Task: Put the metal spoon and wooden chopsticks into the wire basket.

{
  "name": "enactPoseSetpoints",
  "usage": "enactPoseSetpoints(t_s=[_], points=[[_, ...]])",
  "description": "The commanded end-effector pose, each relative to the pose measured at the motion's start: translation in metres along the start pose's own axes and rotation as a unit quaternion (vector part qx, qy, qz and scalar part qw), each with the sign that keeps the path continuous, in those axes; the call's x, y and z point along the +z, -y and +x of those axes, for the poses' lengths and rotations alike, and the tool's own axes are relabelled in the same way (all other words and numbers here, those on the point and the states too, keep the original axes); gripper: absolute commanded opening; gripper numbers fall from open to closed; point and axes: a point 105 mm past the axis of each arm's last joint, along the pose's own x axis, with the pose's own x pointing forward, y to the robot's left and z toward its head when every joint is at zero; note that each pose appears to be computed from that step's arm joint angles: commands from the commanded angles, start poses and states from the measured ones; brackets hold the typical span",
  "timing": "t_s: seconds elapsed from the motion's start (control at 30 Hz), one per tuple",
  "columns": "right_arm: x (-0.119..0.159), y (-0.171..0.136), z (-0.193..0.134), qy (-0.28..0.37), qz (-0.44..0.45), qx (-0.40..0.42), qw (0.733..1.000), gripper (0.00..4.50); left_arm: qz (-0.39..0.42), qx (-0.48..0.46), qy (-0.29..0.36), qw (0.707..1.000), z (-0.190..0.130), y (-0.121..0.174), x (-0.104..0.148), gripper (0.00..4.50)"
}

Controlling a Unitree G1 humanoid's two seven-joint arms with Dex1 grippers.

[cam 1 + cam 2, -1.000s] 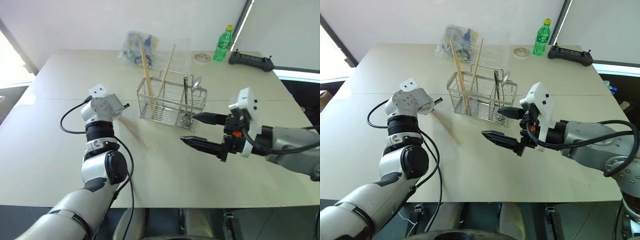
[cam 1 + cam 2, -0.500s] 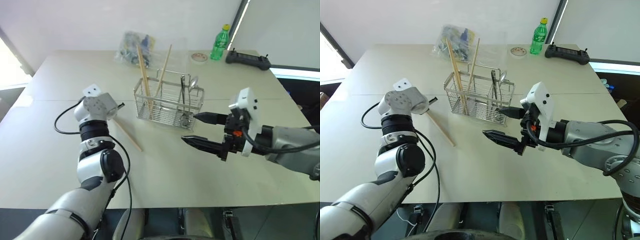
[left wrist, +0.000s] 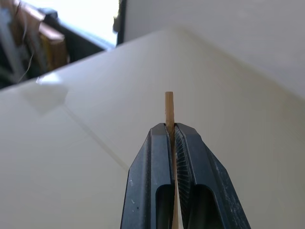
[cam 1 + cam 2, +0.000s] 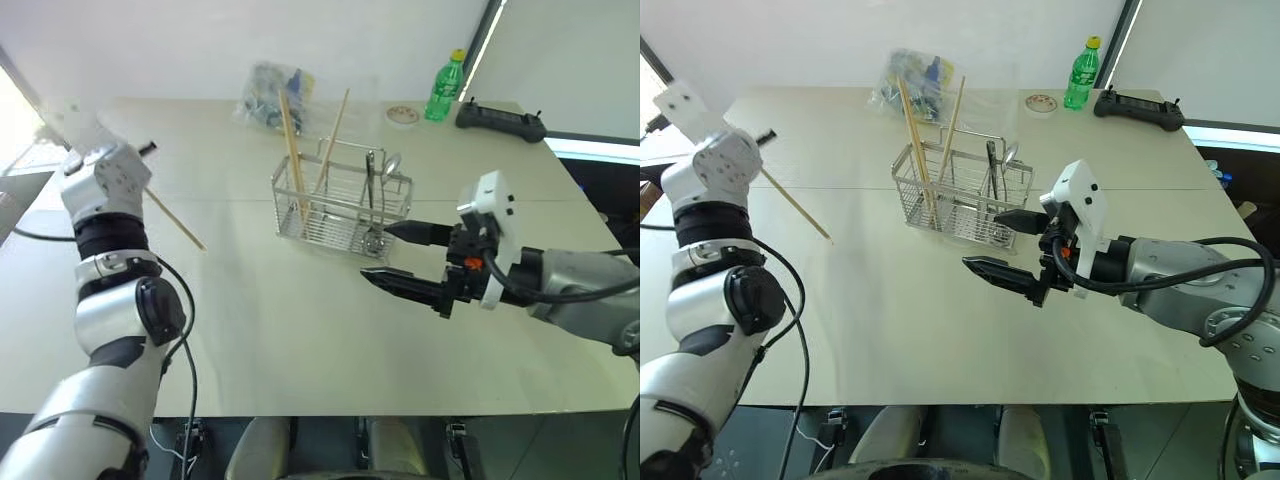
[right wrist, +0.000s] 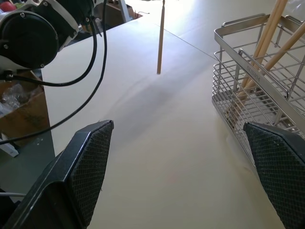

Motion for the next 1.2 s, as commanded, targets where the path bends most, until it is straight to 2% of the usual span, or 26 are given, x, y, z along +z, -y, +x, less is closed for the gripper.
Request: enactPoseSetpoints(t_s=[0.03,0.1,0.2,0.3,0.4,0.53,0.67,0.83,1.2], points=[[0.009,0.002,-0.004,0.014,-0.016,-0.006,1.000,4.50,-0.010,-0.155,0.210,0.965,-0.033,0.055,0.104,0.01],[0.008,0.005,-0.006,0.011,-0.018,-0.011,1.000,4.50,-0.012,-0.243,0.287,0.926,-0.061,0.080,0.137,0.01],[0.010,0.008,-0.008,0.009,-0.020,-0.019,1.000,4.50,-0.033,-0.338,0.337,0.878,-0.095,0.103,0.165,0.01],[0.013,0.014,-0.011,0.011,-0.025,-0.040,0.999,4.50,-0.094,-0.418,0.315,0.847,-0.117,0.121,0.174,0.01],[0.017,0.021,-0.014,0.019,-0.025,-0.062,0.998,4.50,-0.103,-0.460,0.296,0.831,-0.127,0.135,0.171,0.01],[0.019,0.022,-0.016,0.025,-0.024,-0.075,0.997,4.50,-0.096,-0.498,0.266,0.820,-0.135,0.152,0.156,0.01],[0.019,0.022,-0.018,0.026,-0.023,-0.084,0.996,4.50,-0.093,-0.537,0.215,0.811,-0.145,0.173,0.125,0.01],[0.019,0.023,-0.019,0.031,-0.022,-0.096,0.995,4.50,-0.074,-0.573,0.180,0.796,-0.164,0.187,0.099,0.01],[0.026,0.029,-0.014,0.054,-0.028,-0.111,0.992,4.50,0.007,-0.574,0.111,0.811,-0.160,0.178,0.031,0.01]])
